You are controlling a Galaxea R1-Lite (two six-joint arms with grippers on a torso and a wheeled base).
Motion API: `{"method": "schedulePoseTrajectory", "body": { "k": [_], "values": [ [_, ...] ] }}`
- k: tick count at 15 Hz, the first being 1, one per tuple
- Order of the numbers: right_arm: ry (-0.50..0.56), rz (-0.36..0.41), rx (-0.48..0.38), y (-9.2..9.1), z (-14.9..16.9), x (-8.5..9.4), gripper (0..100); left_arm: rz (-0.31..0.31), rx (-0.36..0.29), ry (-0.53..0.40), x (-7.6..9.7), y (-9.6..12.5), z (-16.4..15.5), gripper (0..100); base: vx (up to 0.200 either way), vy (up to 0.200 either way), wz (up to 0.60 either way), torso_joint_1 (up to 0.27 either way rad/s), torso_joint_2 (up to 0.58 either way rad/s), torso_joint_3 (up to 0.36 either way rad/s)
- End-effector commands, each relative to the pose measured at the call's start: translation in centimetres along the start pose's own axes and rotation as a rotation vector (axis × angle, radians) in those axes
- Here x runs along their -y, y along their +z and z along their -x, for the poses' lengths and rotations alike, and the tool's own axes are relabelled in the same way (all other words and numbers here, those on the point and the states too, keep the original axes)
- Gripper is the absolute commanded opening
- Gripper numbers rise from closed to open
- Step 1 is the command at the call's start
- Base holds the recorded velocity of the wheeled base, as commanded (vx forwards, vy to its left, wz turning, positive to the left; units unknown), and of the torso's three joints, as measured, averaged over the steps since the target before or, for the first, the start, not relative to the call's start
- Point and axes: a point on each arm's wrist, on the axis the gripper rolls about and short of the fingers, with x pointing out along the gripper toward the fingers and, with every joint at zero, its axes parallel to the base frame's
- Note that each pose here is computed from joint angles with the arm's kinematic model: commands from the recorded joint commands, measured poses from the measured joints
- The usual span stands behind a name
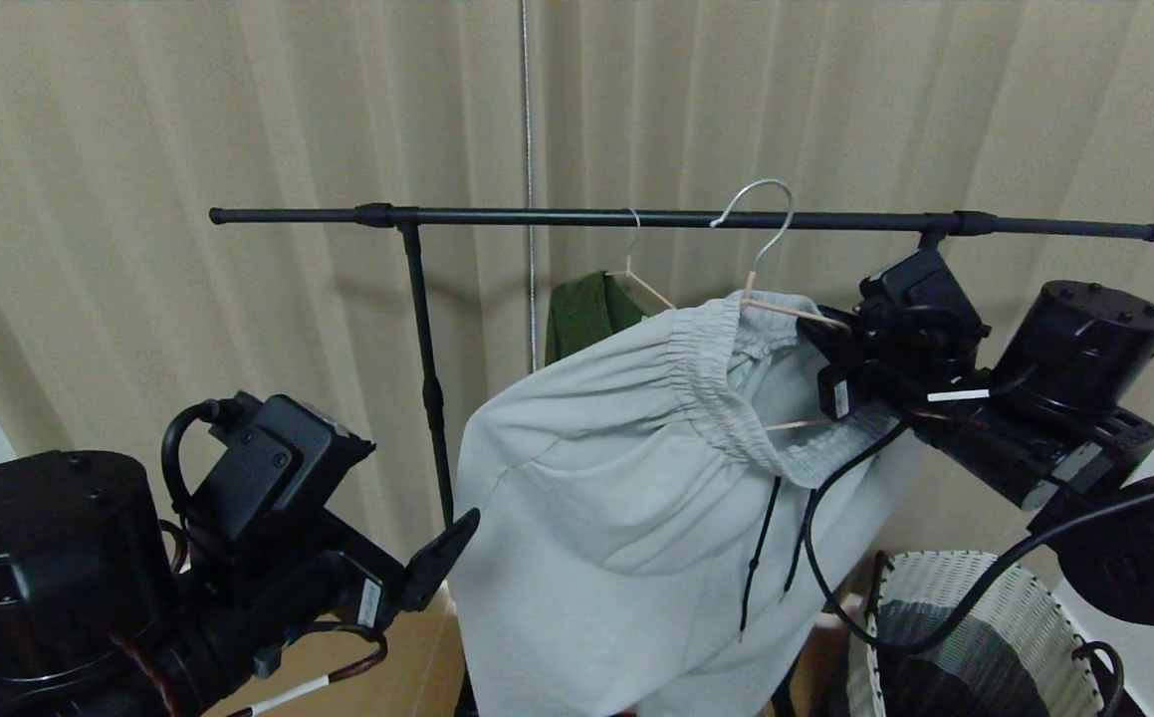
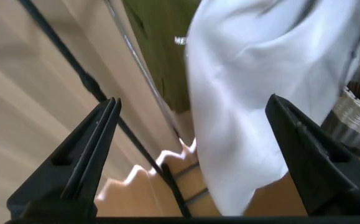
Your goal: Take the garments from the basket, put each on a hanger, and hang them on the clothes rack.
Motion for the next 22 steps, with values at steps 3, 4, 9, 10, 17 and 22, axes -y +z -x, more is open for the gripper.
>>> {"method": "schedulePoseTrajectory", "body": {
  "k": [3,4,9,10,17,22],
  "values": [
    [-0.011,-0.001,0.025,0.9,0.7,0.4,0,0.004,-0.075,0.024,-0.3,-1.5,-1.1,100,0.000,0.000,0.00,0.000,0.00,0.000],
    [-0.011,-0.001,0.025,0.9,0.8,0.4,0,0.005,-0.063,0.025,-0.2,-1.6,-1.4,100,0.000,0.000,0.00,0.000,0.00,0.000],
    [-0.012,-0.009,0.051,1.8,1.4,0.5,0,-0.016,-0.071,0.018,-0.1,-1.8,-1.4,100,0.000,0.000,0.00,0.000,0.00,0.000],
    [-0.009,-0.014,0.054,1.8,1.4,0.4,0,-0.017,-0.071,0.012,0.0,-1.8,-1.6,100,0.000,0.000,0.00,0.000,0.00,0.000],
    [0.020,-0.021,0.072,2.3,1.5,-0.3,0,-0.003,-0.034,-0.115,0.4,-1.1,-3.6,100,0.000,0.000,0.00,0.000,0.00,0.000],
    [0.018,-0.021,0.080,2.6,1.7,-0.3,0,0.007,-0.044,-0.086,-0.3,-1.3,-3.8,0,0.000,0.000,0.00,0.000,0.00,0.000]
  ]
}}
